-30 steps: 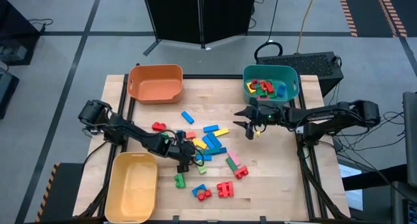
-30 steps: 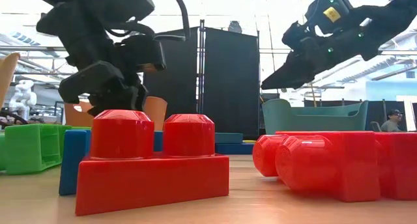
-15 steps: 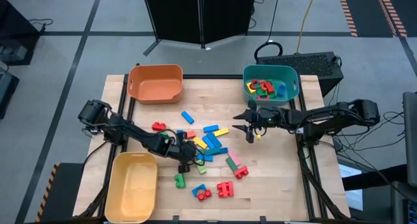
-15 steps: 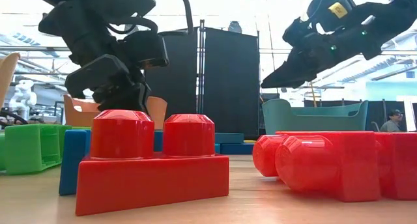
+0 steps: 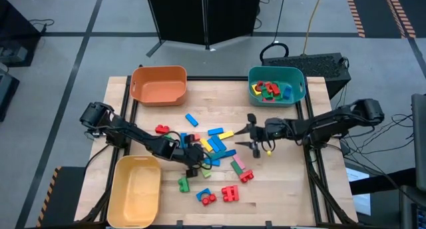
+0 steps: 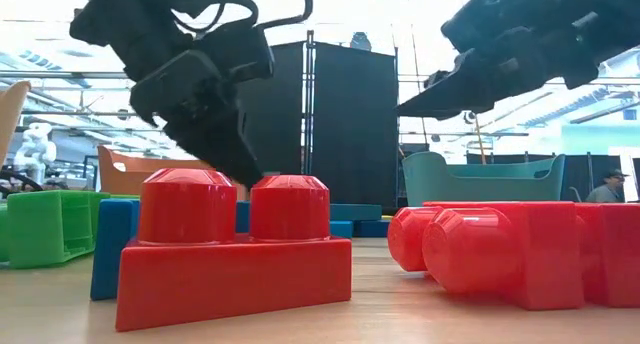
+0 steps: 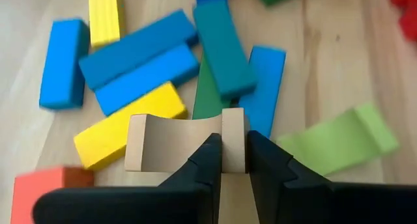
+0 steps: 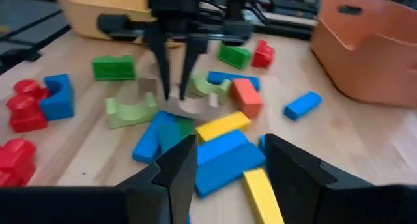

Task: Sort blocks by size
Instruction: Put the brown arch block into the blue bin

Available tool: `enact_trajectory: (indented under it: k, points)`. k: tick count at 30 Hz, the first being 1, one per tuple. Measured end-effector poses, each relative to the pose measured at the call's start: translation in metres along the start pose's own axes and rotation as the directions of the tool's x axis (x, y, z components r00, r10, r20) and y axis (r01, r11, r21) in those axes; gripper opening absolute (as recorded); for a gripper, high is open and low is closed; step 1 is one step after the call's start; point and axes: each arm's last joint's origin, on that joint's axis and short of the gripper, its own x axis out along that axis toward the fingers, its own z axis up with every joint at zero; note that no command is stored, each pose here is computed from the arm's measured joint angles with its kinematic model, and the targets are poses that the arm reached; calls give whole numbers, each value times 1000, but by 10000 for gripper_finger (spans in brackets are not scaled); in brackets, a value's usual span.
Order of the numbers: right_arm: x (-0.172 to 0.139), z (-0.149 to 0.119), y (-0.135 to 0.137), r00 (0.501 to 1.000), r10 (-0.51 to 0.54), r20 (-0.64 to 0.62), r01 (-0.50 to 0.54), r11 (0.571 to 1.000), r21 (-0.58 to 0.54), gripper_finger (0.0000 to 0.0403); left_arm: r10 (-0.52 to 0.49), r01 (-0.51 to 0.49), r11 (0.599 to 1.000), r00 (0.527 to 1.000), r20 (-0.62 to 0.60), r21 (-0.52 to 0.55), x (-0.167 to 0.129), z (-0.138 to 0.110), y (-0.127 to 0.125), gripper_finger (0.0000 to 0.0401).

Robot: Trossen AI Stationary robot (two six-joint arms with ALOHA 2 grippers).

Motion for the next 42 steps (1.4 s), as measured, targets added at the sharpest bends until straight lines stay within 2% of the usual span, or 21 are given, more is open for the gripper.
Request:
enact_trajectory:
  k: [7, 14, 20, 25, 32, 37, 42]
  points:
    - [15, -7, 14, 999, 41, 31, -37, 994, -104, 164, -14, 18, 999, 995, 99, -46, -8, 14, 4, 52]
    - [24, -11, 24, 996, 65, 61, -50, 974, -221, 164, -77, 93, 994, 969, 236, -58, -19, 31, 4, 52]
    - [38, -3, 37, 999, 37, 36, -24, 949, -314, 164, -183, 215, 975, 928, 324, -63, -21, 44, 8, 52]
    - [45, 8, 47, 1000, -19, -16, 11, 922, -388, 164, -186, 240, 963, 920, 345, -121, -20, 48, 16, 52]
    - [47, 15, 52, 999, -43, -14, 34, 905, -423, 164, -214, 281, 949, 908, 360, -145, -19, 52, 23, 52]
    - [47, 16, 52, 999, -46, -9, 37, 898, -438, 164, -263, 337, 933, 876, 403, -124, -22, 57, 21, 52]
    - [47, 17, 52, 999, -48, 0, 44, 899, -435, 156, -267, 356, 923, 865, 425, -144, -23, 59, 22, 52]
